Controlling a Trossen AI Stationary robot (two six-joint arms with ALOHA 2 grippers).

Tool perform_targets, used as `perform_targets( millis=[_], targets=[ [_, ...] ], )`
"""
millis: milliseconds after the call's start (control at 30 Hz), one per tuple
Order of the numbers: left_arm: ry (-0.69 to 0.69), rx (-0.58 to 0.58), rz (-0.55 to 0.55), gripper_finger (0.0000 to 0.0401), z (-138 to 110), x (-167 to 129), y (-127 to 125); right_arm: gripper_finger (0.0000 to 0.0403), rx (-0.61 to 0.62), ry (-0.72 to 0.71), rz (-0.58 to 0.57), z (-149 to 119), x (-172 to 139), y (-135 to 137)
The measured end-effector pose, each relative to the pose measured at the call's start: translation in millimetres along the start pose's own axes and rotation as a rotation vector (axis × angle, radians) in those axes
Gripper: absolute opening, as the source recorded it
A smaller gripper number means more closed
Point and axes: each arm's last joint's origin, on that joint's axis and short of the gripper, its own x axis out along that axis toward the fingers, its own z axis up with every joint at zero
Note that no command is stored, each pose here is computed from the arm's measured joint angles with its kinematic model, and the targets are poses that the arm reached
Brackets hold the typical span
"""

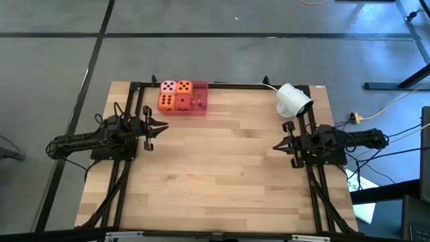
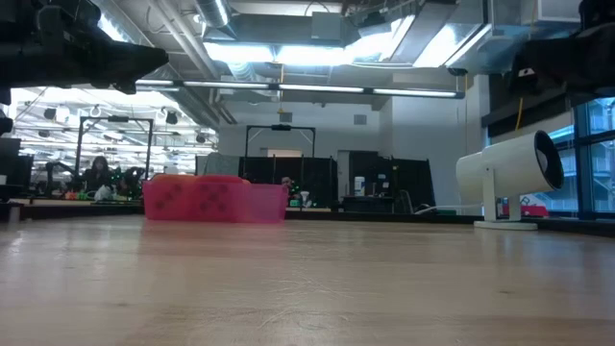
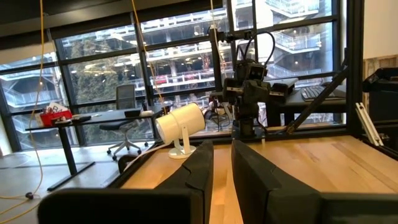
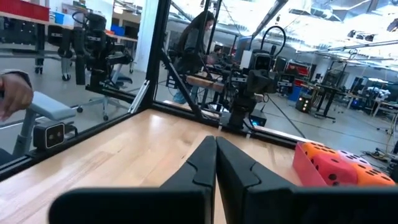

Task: Pick & Place Dice
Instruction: Return to Home Position

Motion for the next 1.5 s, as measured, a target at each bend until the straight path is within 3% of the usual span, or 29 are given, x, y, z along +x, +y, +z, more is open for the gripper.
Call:
perform_targets(
  millis=[100, 300, 600, 1500],
  targets=[
    [0.000, -0.001, 0.000, 0.0054, 0.0, 0.0, 0.0, 0.0011, 0.017, 0.021, -0.027, -1.6, 0.0, -0.5],
    [0.000, 0.000, -0.001, 0.0056, 0.0, 0.0, 0.0, 0.0011, 0.178, 0.085, -0.135, -7.1, -0.5, -2.7],
    [0.000, 0.000, -0.001, 0.0054, 0.0, 0.0, 0.0, 0.0011, 0.231, 0.086, -0.119, -7.4, 0.1, -2.2],
    [0.000, 0.000, 0.000, 0.0052, -0.1, 0.0, 0.0, 0.0011, 0.230, 0.086, -0.119, -7.4, 0.1, -2.2]
  ],
)
